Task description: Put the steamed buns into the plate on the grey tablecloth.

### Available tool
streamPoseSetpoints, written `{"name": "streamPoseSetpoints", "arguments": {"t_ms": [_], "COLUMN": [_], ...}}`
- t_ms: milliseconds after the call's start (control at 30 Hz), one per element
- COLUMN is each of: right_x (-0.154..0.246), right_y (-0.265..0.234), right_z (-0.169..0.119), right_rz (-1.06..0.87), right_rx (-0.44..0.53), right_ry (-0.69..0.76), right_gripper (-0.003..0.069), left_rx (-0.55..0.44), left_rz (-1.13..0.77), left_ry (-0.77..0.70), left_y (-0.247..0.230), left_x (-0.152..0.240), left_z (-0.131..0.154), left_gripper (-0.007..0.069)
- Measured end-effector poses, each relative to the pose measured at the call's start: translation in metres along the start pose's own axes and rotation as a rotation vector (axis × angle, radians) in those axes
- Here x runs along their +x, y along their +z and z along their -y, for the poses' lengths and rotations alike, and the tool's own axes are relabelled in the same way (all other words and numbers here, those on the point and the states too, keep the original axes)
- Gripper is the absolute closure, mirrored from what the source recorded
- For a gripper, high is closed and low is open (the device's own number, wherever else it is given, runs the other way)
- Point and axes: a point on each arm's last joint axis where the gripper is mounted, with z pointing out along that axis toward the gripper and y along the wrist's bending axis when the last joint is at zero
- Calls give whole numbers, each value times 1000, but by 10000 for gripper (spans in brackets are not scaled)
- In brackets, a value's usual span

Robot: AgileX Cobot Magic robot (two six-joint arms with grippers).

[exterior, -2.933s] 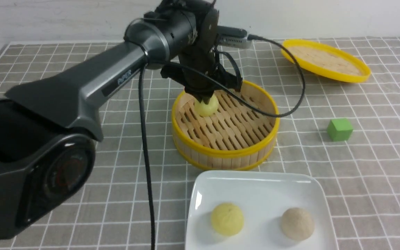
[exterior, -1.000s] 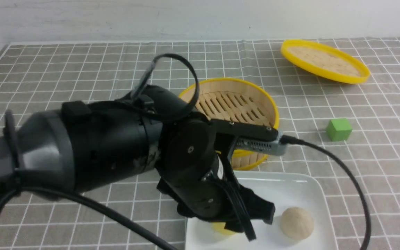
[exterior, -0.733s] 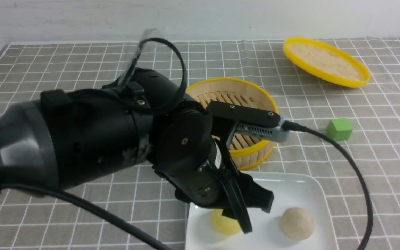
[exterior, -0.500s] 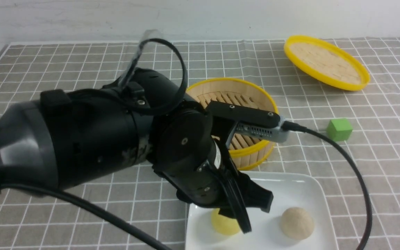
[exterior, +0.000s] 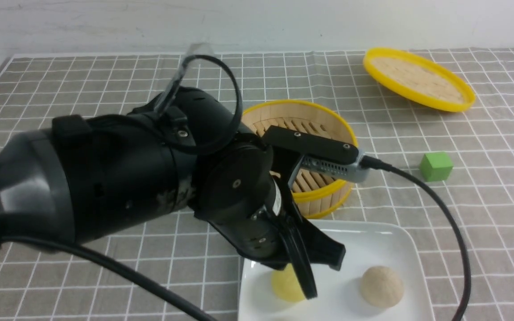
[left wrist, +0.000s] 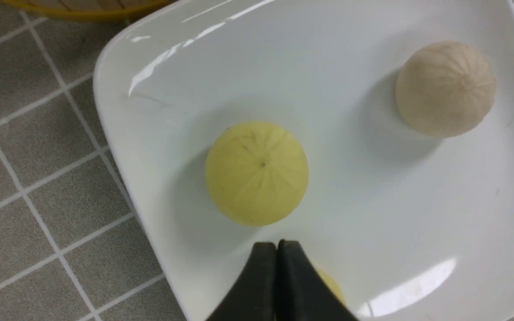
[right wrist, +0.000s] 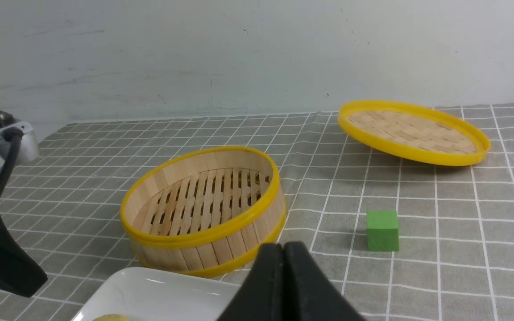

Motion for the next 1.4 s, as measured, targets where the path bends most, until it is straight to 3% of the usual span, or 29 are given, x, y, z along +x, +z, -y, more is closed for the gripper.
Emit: {"name": "streamPoseSetpoints", "arguments": {"t_ms": [300, 567, 833, 1033, 1400], "right_x": [11, 54, 88, 105, 113], "right_y": [6, 24, 30, 32, 34], "right_z": [1, 4, 17, 25, 30], "right_rz": [-34, -139, -206, -212, -143], "right_rx": [4, 26, 254, 417, 500], "right_ry": [-5, -14, 43, 128, 188], "right_gripper": [662, 657, 651, 648, 636], "left_rx": [1, -1, -13, -54, -161], "left_rz": [7, 8, 18, 95, 289], "left_ry": [2, 5, 17, 66, 131], "left_y": [0, 0, -4, -36, -119], "left_x": [-1, -1, -1, -1, 13], "left_z": [0, 0, -2, -10, -35], "left_gripper": [623, 623, 623, 622, 620]}}
